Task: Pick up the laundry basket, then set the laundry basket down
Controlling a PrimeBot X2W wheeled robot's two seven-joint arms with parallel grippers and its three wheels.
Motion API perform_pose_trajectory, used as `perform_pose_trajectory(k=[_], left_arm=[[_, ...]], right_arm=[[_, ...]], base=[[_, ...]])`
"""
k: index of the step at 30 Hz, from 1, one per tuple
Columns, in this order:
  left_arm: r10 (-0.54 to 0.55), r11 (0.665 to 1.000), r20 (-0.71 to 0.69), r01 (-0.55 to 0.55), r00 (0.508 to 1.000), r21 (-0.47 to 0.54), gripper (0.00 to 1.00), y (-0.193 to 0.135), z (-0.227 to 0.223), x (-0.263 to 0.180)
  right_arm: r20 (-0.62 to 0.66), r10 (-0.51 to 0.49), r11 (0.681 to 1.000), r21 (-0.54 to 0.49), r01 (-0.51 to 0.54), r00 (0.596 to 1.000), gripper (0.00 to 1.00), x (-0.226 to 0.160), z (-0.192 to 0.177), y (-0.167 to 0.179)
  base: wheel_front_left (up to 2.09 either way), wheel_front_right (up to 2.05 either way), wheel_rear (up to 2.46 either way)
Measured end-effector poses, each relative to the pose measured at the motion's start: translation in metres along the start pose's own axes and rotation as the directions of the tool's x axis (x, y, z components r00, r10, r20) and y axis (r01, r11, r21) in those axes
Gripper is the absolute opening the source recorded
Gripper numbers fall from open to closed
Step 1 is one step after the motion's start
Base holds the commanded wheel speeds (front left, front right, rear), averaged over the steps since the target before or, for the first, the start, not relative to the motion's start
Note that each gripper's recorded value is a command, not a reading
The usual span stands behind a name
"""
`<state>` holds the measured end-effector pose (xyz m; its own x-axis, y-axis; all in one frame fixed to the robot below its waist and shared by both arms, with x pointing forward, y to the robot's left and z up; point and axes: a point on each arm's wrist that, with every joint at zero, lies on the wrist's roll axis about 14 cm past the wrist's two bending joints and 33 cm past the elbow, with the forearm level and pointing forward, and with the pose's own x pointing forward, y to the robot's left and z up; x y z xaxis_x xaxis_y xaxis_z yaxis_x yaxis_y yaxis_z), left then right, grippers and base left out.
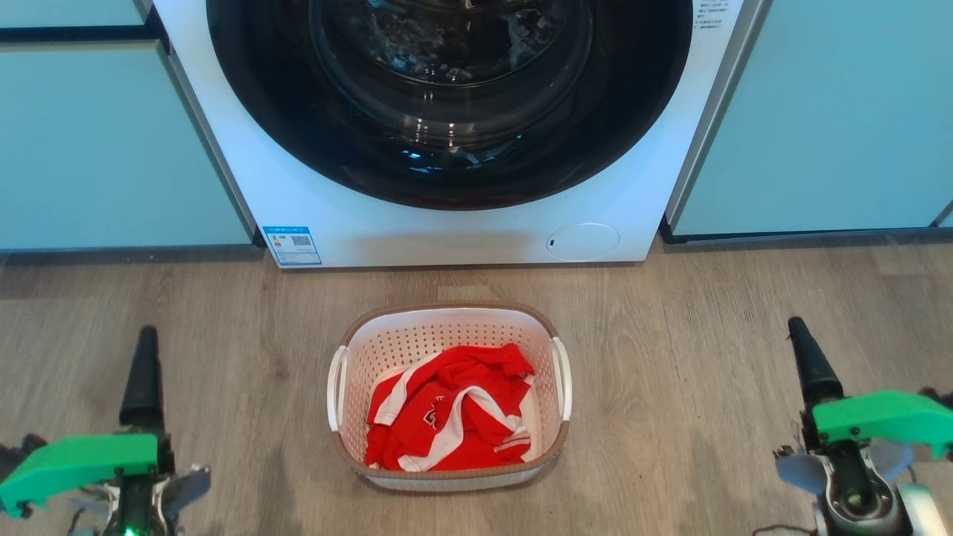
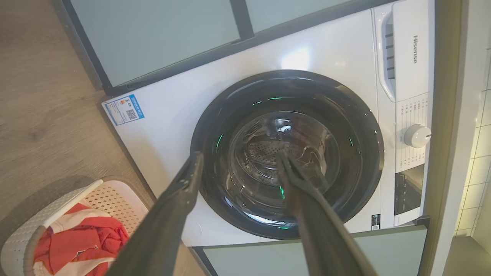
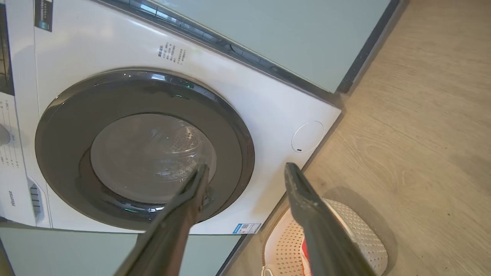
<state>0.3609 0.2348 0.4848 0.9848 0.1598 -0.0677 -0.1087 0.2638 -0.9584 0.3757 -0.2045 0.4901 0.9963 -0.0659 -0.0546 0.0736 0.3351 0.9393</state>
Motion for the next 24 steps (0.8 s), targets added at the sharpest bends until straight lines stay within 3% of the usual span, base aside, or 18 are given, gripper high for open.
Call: perform_pose_trajectory(k=[9, 15, 24], left_arm=[[-0.086, 0.989, 0.055, 0.078, 0.995, 0.123, 1.0, -0.031, 0.015, 0.006], [-0.139, 0.964, 0.072, 0.118, 0.988, 0.239, 1.0, -0.053, 0.019, 0.007], [-0.213, 0.899, 0.095, 0.157, 0.972, 0.409, 1.0, -0.081, 0.022, 0.005]], right_arm=[[0.0, 0.099, 0.982, -0.163, -0.098, 0.995, 1.0, 0.01, -0.001, 0.033], [-0.001, 0.154, 0.951, -0.271, -0.148, 0.988, 1.0, 0.012, -0.002, 0.05], [0.0, 0.271, 0.867, -0.434, -0.244, 0.963, 1.0, 0.016, -0.003, 0.089]], base=[[0.0, 0.0, 0.0], [0.0, 0.0, 0.0], [0.0, 0.0, 0.0]])
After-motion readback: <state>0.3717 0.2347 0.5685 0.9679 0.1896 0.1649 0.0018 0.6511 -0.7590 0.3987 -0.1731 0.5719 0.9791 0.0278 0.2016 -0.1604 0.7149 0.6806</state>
